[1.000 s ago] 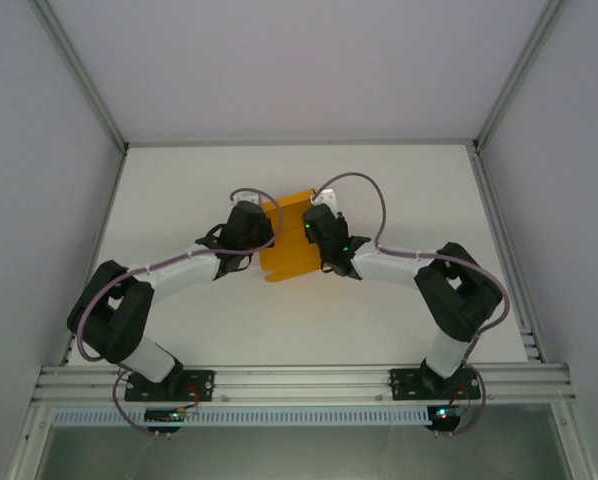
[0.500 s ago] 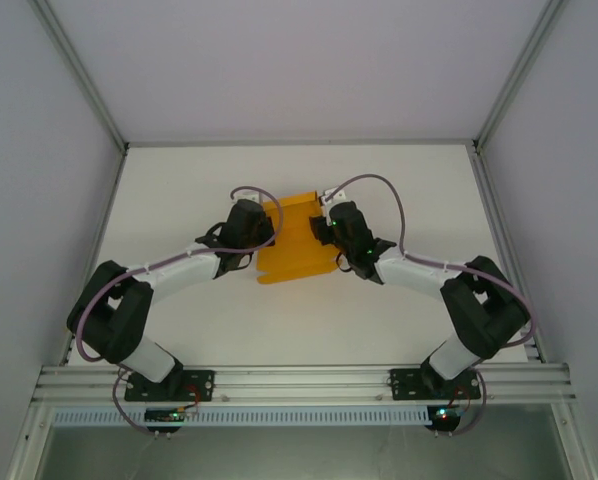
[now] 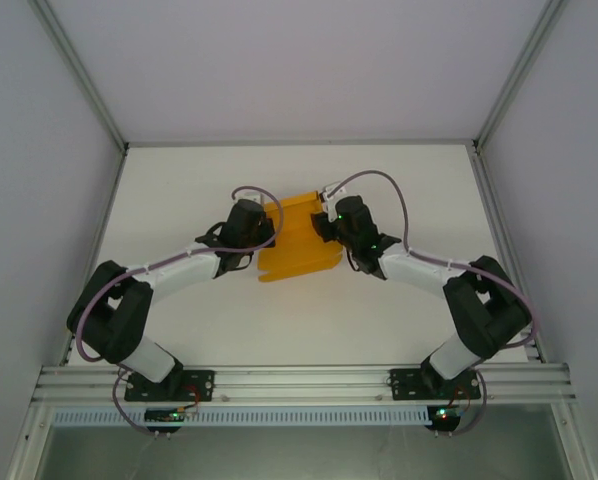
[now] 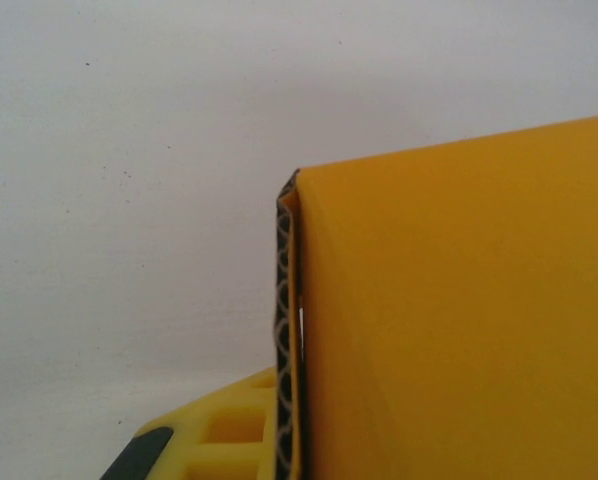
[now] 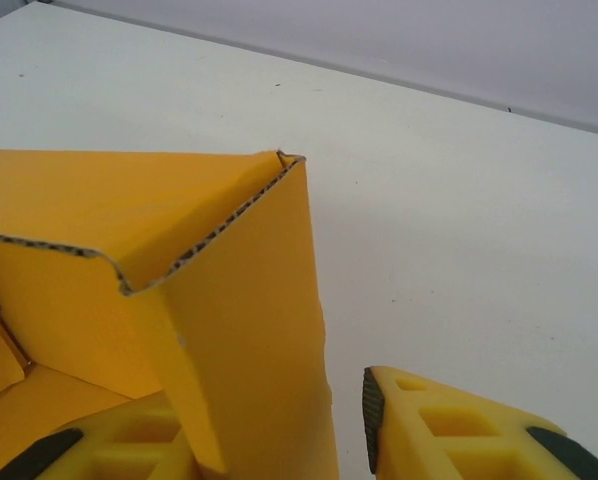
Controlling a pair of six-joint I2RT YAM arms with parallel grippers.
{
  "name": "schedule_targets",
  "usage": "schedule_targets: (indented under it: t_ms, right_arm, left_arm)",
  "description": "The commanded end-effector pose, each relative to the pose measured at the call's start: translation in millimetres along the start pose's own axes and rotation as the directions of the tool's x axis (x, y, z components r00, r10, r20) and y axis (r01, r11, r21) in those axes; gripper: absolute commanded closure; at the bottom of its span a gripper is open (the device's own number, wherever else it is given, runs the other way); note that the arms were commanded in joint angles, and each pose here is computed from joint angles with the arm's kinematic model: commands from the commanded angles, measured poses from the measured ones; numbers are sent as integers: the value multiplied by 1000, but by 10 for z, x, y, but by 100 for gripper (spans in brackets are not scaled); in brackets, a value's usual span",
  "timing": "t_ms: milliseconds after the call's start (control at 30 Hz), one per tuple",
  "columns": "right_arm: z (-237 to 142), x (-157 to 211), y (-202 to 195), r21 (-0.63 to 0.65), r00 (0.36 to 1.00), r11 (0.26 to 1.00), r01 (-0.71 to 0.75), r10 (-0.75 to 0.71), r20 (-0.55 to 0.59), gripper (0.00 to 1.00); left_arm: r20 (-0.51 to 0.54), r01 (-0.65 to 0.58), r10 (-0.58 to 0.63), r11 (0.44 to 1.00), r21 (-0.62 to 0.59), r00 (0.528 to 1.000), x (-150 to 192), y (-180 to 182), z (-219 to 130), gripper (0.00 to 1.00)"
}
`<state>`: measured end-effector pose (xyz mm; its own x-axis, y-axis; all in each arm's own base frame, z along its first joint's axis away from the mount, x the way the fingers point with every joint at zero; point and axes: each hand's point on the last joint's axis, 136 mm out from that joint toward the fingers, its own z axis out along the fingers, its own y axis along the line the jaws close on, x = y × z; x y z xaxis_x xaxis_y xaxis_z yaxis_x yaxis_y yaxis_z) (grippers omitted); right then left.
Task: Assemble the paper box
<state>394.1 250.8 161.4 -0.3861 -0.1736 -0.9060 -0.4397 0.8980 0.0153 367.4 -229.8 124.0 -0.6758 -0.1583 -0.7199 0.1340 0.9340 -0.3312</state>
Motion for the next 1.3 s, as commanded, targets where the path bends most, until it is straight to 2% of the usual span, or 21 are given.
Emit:
schedule_targets:
  t_ms: [0,33,100,133,233,367,500,600,633,667,733,800,833,900,1033,1067,1133,1200,1267]
  right_arm:
    - [110,-121,-119,62,1000,998,0,-1,20,73]
    - [140,-160,-214,121,999,993,-9,4,39,78]
    - [180,-157,-364,238,998,970,-47,35,55,95]
    - [188,-157,-464,313,997,947,-67,49,67,100]
    - [179,-137,-675,476,995,875,-89,56,83,100]
    - [60,-26,-971,682,995,725,-99,86,53,100]
    - [-111,75,-1182,768,980,613,-186,169,103,100]
    - [-223,125,-1290,832,978,525,-181,182,98,100]
    - [-235,45,-1289,839,973,504,-204,200,117,100]
    - [-298,189,-1300,856,966,472,-211,235,108,100]
    - [-390,238,-1352,884,957,409,-227,260,126,100]
    - [-399,262,-1384,897,955,381,-224,270,124,100]
    - [-384,267,-1385,897,954,380,-228,273,127,100]
    - [-255,267,-1310,869,957,442,-223,267,111,100]
    - [123,243,-993,644,951,709,-289,291,106,100]
    - [191,182,-894,559,952,774,-298,284,115,95]
    - [254,62,-723,419,956,859,-293,256,143,88]
    - [243,-69,-575,325,961,911,-255,203,185,86]
    - [230,-149,-308,193,973,968,-159,120,199,75]
  left_arm:
    - [-2,-7,7,999,35,1000,-87,-105,-41,100]
    - [-7,5,-5,999,31,1000,-80,-101,-33,100]
    - [-17,43,-42,999,1,999,-59,-54,-13,100]
    - [-16,69,-70,997,-30,997,-51,2,-4,100]
    - [-5,139,-142,977,-159,990,-9,241,8,100]
    - [-4,227,-245,903,-365,969,89,672,-40,100]
    - [60,285,-291,837,-468,955,149,953,-139,100]
    - [81,292,-299,776,-558,951,148,1101,-219,100]
    - [80,295,-305,766,-571,949,148,1112,-229,100]
    - [81,299,-310,765,-571,947,150,1107,-227,100]
    - [91,318,-324,767,-557,942,150,1092,-213,100]
    - [84,322,-328,790,-522,941,133,1027,-183,100]
    - [76,306,-310,818,-487,948,103,951,-150,100]
    - [72,291,-290,852,-436,954,54,846,-117,100]
    - [40,250,-251,911,-328,967,12,623,-26,100]
    - [28,243,-247,921,-304,969,13,574,-1,100]
    - [3,219,-225,942,-253,974,9,468,51,100]
    - [-9,209,-216,952,-223,976,-4,403,75,100]
    - [-12,193,-199,961,-198,980,-31,349,84,100]
